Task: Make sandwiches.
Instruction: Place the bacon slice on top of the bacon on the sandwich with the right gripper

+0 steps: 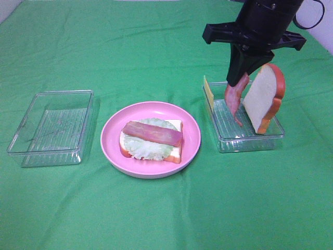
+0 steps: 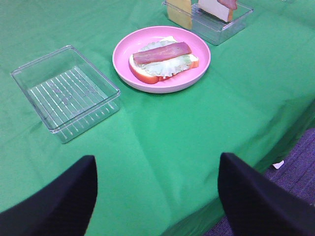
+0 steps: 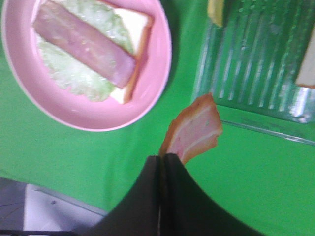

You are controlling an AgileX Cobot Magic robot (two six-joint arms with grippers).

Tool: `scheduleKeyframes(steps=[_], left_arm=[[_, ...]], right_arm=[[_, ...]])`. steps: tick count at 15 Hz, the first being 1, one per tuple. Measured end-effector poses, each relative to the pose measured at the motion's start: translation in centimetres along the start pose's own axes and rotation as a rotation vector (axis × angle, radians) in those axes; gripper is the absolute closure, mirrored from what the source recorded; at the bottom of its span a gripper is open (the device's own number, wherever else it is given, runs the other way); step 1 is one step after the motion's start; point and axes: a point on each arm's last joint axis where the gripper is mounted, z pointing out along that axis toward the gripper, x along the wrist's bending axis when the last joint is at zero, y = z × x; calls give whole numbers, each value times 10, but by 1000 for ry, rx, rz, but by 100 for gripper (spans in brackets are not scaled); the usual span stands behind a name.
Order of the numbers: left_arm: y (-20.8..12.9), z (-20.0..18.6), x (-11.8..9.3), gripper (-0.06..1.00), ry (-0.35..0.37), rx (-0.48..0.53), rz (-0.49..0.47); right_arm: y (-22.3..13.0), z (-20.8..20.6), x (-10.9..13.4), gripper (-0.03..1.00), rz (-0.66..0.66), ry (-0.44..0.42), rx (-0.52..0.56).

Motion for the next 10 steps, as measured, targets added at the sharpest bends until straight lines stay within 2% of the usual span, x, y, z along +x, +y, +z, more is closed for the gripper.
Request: scheduleKeyframes(steps=[5,8,10], left_arm=[[0,0,0,28,0,-1,0],[0,0,0,28,0,-1,0],[0,0,0,28,0,-1,0]], right_arm=[[7,8,34,97,-21,357,5],[15,34,57,97,-47,467,18],[20,51,70,97,-64,494,-5]])
